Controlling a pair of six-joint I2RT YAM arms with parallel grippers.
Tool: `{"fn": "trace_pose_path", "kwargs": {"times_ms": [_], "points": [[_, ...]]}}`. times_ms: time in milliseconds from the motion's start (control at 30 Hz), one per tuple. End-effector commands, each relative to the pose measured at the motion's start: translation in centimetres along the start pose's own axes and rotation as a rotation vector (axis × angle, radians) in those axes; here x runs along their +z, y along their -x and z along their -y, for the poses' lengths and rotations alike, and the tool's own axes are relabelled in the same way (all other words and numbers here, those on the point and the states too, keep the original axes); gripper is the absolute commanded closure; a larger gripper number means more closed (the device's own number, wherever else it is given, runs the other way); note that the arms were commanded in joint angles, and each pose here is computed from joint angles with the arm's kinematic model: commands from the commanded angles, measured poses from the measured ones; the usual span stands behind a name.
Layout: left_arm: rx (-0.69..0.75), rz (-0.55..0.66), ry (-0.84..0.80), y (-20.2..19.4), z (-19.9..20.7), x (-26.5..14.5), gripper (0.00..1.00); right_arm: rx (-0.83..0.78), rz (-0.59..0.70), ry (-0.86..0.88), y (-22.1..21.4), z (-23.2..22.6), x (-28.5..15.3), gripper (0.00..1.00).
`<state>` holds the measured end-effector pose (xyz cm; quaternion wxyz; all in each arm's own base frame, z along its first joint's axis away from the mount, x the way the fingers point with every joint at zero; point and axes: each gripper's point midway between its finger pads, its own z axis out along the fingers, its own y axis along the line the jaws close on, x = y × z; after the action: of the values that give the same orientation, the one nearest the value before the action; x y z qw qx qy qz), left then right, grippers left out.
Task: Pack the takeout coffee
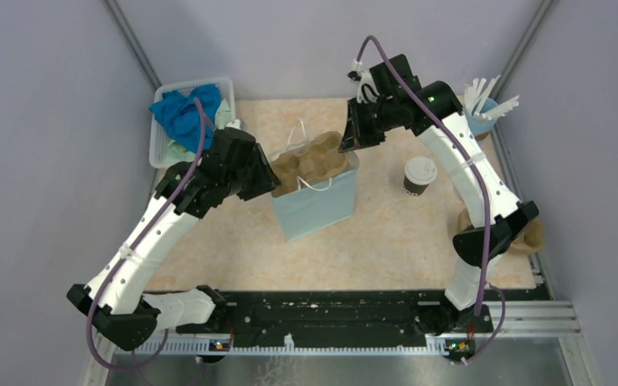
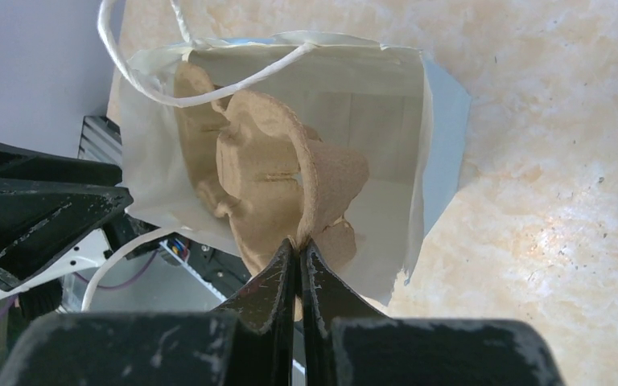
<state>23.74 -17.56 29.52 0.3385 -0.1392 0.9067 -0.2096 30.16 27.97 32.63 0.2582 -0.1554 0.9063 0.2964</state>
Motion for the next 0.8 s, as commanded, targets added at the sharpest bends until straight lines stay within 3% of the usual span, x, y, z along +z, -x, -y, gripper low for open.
{"fn": "trace_pose_path", "kwargs": {"times_ms": [0, 267, 767], "points": [[0.032, 0.058, -0.067, 1.6, 1.8, 0.4, 0.57, -0.027, -0.024, 0.009, 0.0, -0.6, -0.3, 1.0], [0.085, 0.043, -0.045, 1.5, 1.7, 1.4, 0.69, 0.002, -0.053, 0.024, 0.3, 0.4, -0.2, 1.0], [0.115, 0.018, -0.048, 1.2, 2.0, 2.4, 0.74, 0.047, -0.091, 0.117, 0.1, 0.0, 1.4, 1.0]]}}
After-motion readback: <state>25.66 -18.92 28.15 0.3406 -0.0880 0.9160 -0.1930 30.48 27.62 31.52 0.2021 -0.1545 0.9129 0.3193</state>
